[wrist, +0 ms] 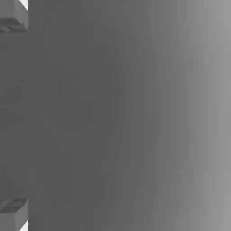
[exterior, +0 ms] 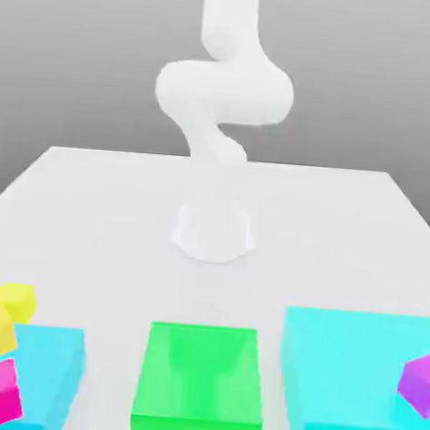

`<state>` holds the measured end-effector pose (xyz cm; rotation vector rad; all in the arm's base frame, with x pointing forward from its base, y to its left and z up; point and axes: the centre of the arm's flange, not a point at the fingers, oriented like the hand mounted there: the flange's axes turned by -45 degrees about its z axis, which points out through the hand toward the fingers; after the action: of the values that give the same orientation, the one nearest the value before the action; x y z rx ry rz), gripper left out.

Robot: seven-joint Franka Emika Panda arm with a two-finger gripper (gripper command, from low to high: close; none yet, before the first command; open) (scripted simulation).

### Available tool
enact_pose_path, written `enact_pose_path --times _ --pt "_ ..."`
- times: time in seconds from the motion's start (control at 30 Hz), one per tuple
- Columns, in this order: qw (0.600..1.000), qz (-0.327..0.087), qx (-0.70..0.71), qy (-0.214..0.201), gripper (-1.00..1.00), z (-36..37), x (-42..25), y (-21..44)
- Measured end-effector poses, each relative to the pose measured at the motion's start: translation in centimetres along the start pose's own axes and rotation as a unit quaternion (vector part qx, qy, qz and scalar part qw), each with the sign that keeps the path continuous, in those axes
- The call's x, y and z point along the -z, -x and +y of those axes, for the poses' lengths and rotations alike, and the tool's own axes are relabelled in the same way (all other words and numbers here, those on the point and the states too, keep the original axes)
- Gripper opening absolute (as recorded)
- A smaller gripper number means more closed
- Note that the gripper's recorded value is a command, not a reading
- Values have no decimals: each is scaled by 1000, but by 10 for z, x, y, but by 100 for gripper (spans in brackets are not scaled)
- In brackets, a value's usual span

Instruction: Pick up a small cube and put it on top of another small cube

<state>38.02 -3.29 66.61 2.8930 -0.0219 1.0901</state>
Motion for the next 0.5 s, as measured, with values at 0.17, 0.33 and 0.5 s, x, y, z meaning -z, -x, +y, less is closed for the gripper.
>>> enact_pose_path --times 0.17,0.33,0.5 --pt "996 -85 16 37 0 72 -107 35" --pt "984 -169 23 49 0 147 -191 103" --pt "968 -248 21 38 0 213 -251 198"
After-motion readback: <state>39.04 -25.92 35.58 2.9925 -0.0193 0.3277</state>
